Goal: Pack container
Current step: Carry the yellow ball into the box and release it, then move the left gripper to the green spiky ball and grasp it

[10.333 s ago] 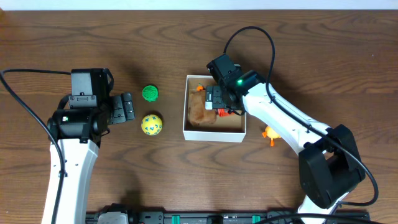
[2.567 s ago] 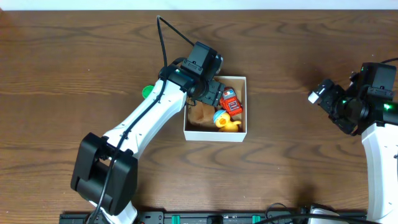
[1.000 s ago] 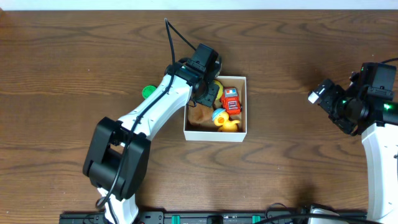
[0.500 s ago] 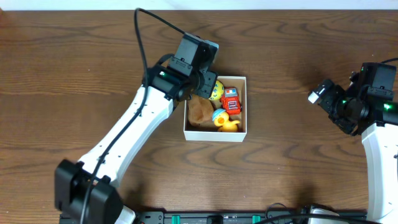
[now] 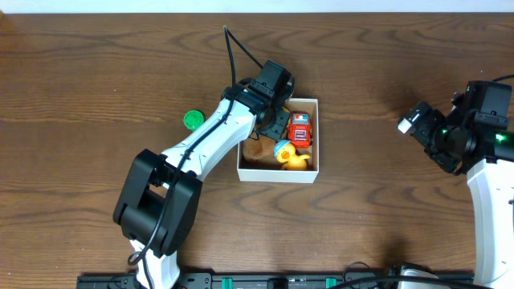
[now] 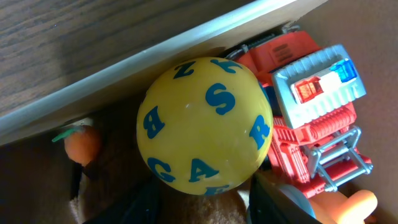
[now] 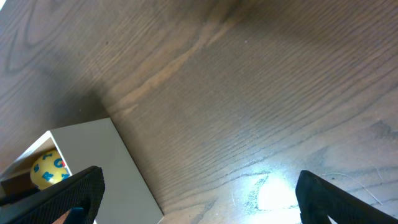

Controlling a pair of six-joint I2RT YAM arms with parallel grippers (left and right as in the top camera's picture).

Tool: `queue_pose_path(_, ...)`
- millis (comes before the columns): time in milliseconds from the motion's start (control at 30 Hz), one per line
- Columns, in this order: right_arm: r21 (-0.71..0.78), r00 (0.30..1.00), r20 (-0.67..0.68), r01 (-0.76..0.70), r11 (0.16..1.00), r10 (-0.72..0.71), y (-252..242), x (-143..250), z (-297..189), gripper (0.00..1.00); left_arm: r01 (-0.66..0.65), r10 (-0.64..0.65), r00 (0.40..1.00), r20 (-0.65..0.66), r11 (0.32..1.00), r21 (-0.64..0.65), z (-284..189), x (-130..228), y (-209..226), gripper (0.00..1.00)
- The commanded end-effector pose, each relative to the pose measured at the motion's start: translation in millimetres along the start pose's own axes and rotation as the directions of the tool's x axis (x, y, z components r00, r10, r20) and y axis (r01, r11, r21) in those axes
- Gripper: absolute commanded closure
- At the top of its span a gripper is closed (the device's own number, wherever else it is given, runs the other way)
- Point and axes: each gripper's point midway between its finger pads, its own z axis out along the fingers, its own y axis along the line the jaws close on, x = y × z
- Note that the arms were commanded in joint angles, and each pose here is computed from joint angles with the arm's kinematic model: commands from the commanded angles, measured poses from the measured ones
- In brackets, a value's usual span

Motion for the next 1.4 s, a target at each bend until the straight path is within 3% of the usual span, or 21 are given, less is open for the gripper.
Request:
queue_pose_path(0,-0.003,1.000,0.005,-0.015,1.000,0.015,-0.8,-2.6,-1.4,0.01,-0.004,0.004,1.000,0.000,1.000,-0.006,-4.4,0.0,1.7,0.53)
queue_pose_path(167,-0.003,1.000,0.005,-0.015,1.000,0.015,-0.8,-2.6,-1.4,0.01,-0.009,0.010,0.994,0.110,1.000,-0.005,-46.3,-20.6,-0.8,0.54)
queue_pose_path(333,-0.003,1.000,0.005,-0.015,1.000,0.015,-0.8,-2.6,-1.4,0.01,0.006,0.018,0.962,0.273,0.996,-0.087,-113.7,-40.2,9.9,0.53)
queue_pose_path(433,-0.003,1.000,0.005,-0.015,1.000,0.015,-0.8,-2.6,-1.4,0.01,0.015,0.044,0.940,0.339,0.985,-0.170,-154.9,-39.8,24.6,0.44)
queue_pose_path(567,-0.003,1.000,0.005,-0.015,1.000,0.015,-0.8,-2.6,-1.4,0.01,0.117,0.000,0.942,0.334,0.937,-0.329,-183.5,-22.7,74.3,0.40)
queue_pose_path(867,-0.003,1.000,0.005,-0.015,1.000,0.015,-0.8,-2.6,-1.4,0.01,0.270,-0.245,0.963,0.114,0.881,-0.390,-123.5,32.5,169.2,0.39)
queue_pose_path(1000,-0.003,1.000,0.005,-0.015,1.000,0.015,-0.8,-2.6,-1.4,0.01,0.318,-0.318,0.947,0.050,0.902,-0.293,-80.1,37.2,181.1,0.39)
queue_pose_path(1367,-0.003,1.000,0.005,-0.015,1.000,0.015,-0.8,-2.6,-1.4,0.01,0.343,-0.370,0.928,-0.037,0.890,-0.300,-7.0,51.6,207.7,0.39)
